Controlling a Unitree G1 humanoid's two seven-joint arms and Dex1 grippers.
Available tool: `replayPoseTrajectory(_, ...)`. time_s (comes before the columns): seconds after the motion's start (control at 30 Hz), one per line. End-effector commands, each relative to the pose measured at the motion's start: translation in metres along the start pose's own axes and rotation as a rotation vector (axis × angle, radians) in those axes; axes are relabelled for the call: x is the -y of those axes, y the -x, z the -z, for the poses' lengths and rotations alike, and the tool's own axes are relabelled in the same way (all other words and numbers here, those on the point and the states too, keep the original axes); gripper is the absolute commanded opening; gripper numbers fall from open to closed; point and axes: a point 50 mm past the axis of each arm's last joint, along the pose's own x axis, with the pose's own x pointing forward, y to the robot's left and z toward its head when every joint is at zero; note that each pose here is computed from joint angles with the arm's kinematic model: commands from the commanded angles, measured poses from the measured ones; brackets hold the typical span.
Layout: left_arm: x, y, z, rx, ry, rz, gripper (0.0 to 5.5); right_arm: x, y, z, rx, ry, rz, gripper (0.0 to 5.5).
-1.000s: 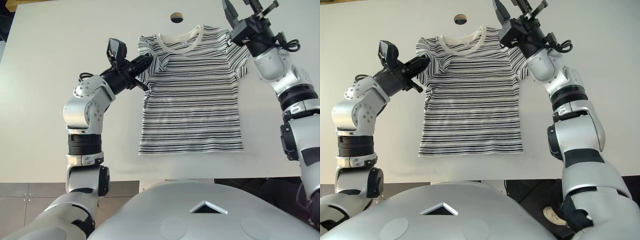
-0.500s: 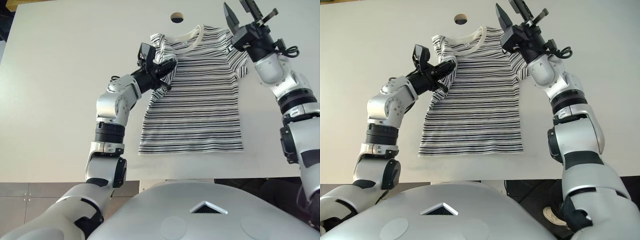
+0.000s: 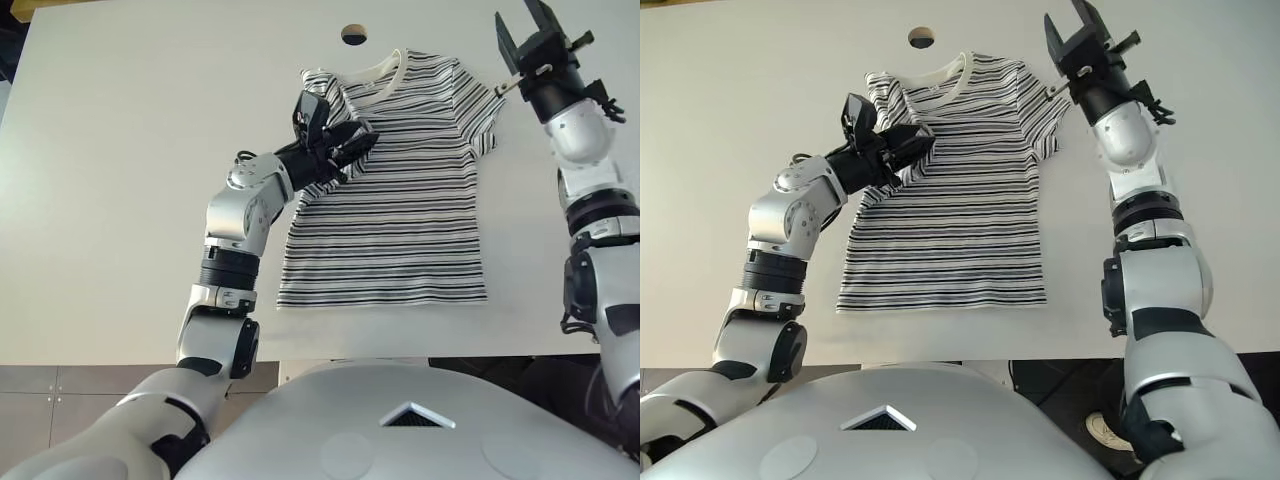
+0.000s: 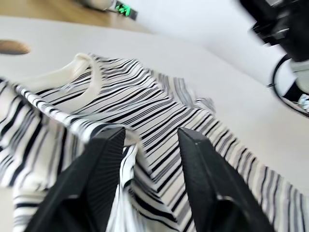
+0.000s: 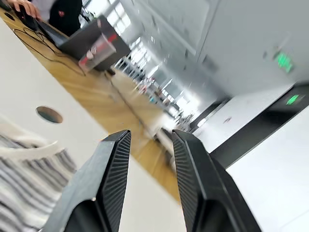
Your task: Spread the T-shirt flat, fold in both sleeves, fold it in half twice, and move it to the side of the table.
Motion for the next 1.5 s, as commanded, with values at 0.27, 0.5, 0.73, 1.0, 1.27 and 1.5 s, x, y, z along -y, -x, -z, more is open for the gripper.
replayPoseTrajectory(0.27, 0.021, 0.011, -0.007, 0.054, -0.06, 0.125, 3.13, -0.003, 0.021, 0.048, -0.389, -0.561, -0.07, 1.58)
replayPoseTrajectory(0.5, 0.026, 0.019, -0.027, 0.203, -0.128, 0.142, 3.13, -0.025, 0.032, 0.064, -0.526, -0.709, -0.116, 1.58)
replayPoseTrajectory(0.73, 0.021, 0.022, -0.034, 0.221, -0.127, 0.08, 3.13, -0.044, 0.041, 0.074, -0.641, -0.653, -0.18, 1.58)
replayPoseTrajectory(1.0, 0.016, 0.021, -0.035, 0.225, -0.117, 0.05, 3.18, -0.044, 0.038, 0.071, -0.613, -0.663, -0.184, 0.42)
replayPoseTrajectory(1.27, 0.017, 0.02, -0.034, 0.224, -0.115, 0.052, 3.18, -0.033, 0.034, 0.067, -0.571, -0.622, -0.171, 0.15)
replayPoseTrajectory(1.5, 0.017, 0.02, -0.035, 0.228, -0.111, 0.052, 3.18, -0.016, 0.027, 0.054, -0.462, -0.54, -0.165, 0.15)
